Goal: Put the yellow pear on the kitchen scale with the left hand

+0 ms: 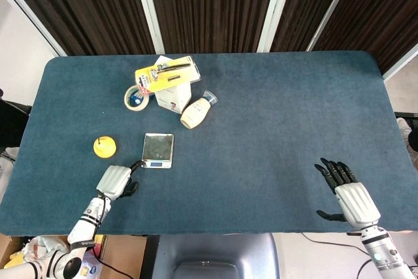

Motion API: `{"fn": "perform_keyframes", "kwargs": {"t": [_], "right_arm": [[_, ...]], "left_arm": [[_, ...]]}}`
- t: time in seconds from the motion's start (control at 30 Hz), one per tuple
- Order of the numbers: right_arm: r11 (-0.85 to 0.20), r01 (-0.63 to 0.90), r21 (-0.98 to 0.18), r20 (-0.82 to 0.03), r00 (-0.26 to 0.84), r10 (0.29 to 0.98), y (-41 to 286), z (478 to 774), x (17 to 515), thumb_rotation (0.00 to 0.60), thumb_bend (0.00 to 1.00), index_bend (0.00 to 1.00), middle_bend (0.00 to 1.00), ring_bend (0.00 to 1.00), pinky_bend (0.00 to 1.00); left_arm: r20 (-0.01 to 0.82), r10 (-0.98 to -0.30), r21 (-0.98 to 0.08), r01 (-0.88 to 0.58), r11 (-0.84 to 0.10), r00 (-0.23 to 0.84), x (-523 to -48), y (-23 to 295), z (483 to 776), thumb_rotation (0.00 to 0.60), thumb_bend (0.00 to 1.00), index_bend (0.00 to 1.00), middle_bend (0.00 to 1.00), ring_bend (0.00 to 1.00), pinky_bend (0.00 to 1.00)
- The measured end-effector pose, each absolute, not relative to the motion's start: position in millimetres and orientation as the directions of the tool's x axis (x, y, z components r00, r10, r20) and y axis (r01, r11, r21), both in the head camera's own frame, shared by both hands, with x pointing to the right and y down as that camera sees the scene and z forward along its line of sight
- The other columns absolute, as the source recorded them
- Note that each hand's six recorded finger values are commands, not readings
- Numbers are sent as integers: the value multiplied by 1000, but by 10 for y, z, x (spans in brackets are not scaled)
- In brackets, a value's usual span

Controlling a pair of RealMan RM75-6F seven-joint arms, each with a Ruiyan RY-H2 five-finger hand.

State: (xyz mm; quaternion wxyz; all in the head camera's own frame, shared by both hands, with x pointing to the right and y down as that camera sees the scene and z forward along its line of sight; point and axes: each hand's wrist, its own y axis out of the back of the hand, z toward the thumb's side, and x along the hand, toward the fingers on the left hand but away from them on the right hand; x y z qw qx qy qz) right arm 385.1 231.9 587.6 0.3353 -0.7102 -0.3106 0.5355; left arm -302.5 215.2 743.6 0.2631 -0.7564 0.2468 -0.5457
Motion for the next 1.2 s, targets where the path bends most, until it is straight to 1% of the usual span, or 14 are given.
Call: {"fn": "perform_keyframes", "kwargs": {"t": [0.23, 0.47, 0.77, 0.87, 0.93, 1.03, 1.1, 1.2], "right_arm": [[-583, 81, -808, -553, 235, 799, 2322, 5878, 3849, 600, 161, 0, 0, 0, 0], [-583, 82, -808, -553, 235, 799, 2320, 5878, 3851, 600, 162, 0, 0, 0, 0], [-582, 84, -809, -552, 237, 800, 2322, 5872, 3847, 600, 161, 0, 0, 0, 0], [-582, 85, -809, -551, 237, 800, 2324, 5867, 3848, 600, 161, 0, 0, 0, 0], [-583, 85, -808, -551, 239, 800, 2326, 5865, 3845, 600, 161, 0, 0, 0, 0], [-580, 87, -810, -549, 239, 801, 2323, 5859, 3848, 600, 161, 0, 0, 0, 0], [-582, 88, -808, -550, 239, 800, 2326, 5860, 3848, 600, 161, 0, 0, 0, 0], [-581, 89, -809, -548, 242, 801, 2326, 5853, 3847, 600, 161, 0, 0, 0, 0]], "left_arm": [[702, -656, -663, -82, -744, 279, -3046, 2162, 7458, 600, 460, 236, 1000, 1000, 1000], [707, -649, -655, -85, -751, 282, -3040, 2170, 7479, 600, 461, 263, 1000, 1000, 1000], [674, -672, -682, -92, -726, 306, -2972, 2143, 7414, 600, 462, 274, 1000, 1000, 1000], [677, -670, -680, -92, -728, 304, -2974, 2151, 7415, 600, 463, 274, 1000, 1000, 1000], [676, -672, -681, -95, -727, 302, -2983, 2162, 7407, 600, 461, 257, 1000, 1000, 1000], [651, -695, -700, -113, -705, 305, -2975, 2131, 7352, 600, 462, 185, 1000, 1000, 1000], [617, -725, -725, -137, -675, 307, -2961, 2069, 7284, 600, 463, 143, 1000, 1000, 1000], [557, -771, -762, -178, -622, 310, -2953, 1954, 7142, 600, 465, 125, 1000, 1000, 1000]]}}
